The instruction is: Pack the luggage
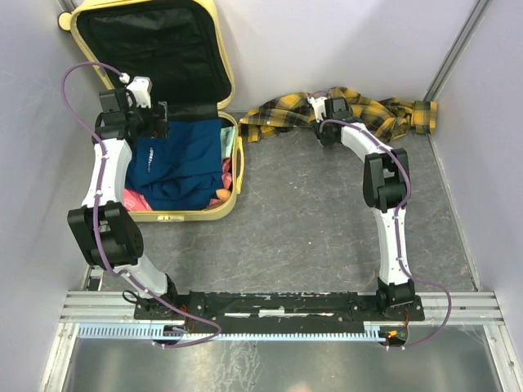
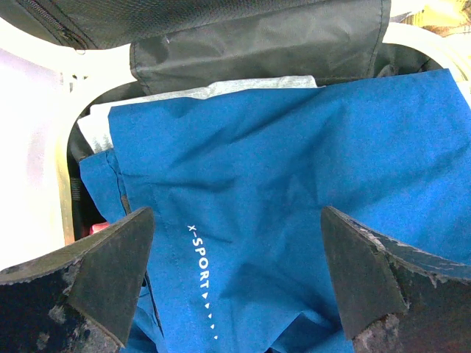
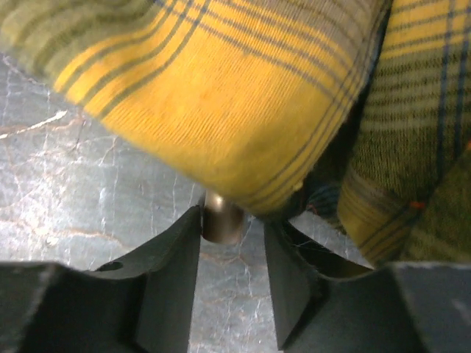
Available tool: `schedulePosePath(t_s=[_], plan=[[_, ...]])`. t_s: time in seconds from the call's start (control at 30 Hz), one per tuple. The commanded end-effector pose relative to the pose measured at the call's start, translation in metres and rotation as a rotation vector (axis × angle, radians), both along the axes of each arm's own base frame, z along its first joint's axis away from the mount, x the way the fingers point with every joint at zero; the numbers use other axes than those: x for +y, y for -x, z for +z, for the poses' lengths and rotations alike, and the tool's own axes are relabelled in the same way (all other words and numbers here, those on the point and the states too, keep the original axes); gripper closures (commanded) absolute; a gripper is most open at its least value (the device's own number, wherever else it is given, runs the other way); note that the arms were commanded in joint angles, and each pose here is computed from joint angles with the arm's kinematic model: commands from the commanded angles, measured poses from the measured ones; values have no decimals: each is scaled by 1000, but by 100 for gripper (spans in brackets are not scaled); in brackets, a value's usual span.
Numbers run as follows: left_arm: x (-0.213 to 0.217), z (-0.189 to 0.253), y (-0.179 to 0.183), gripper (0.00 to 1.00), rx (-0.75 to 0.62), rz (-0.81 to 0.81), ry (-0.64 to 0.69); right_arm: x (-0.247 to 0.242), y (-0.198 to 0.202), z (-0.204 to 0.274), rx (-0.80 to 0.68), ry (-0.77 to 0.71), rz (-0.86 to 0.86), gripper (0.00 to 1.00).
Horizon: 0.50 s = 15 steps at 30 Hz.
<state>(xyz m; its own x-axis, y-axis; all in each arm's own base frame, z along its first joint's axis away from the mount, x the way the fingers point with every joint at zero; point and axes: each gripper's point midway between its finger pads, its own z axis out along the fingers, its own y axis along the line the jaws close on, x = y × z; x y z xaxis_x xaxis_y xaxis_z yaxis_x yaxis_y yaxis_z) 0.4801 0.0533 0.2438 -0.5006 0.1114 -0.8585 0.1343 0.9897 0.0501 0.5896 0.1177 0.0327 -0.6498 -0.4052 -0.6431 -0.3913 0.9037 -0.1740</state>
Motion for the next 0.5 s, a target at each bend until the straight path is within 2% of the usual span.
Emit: schedulePosePath(t_s=[0.0, 0.07, 0.23, 0.33, 0.47], plan=[[-2, 30, -6, 1, -76, -8, -1, 1, -23, 12, -75, 17, -5, 58], [-2, 30, -5, 1, -77, -9, -6, 1, -22, 12, -67, 12, -12, 68], [-3, 29, -4, 1, -73, -13, -7, 7, 1, 27, -31, -39, 3, 88], [-3, 29, -4, 1, -76, -13, -3, 17, 22, 55, -38, -116, 42, 96], [-5, 32, -4, 1, -80, -9, 16, 54, 65, 87, -26, -300, 243, 98]])
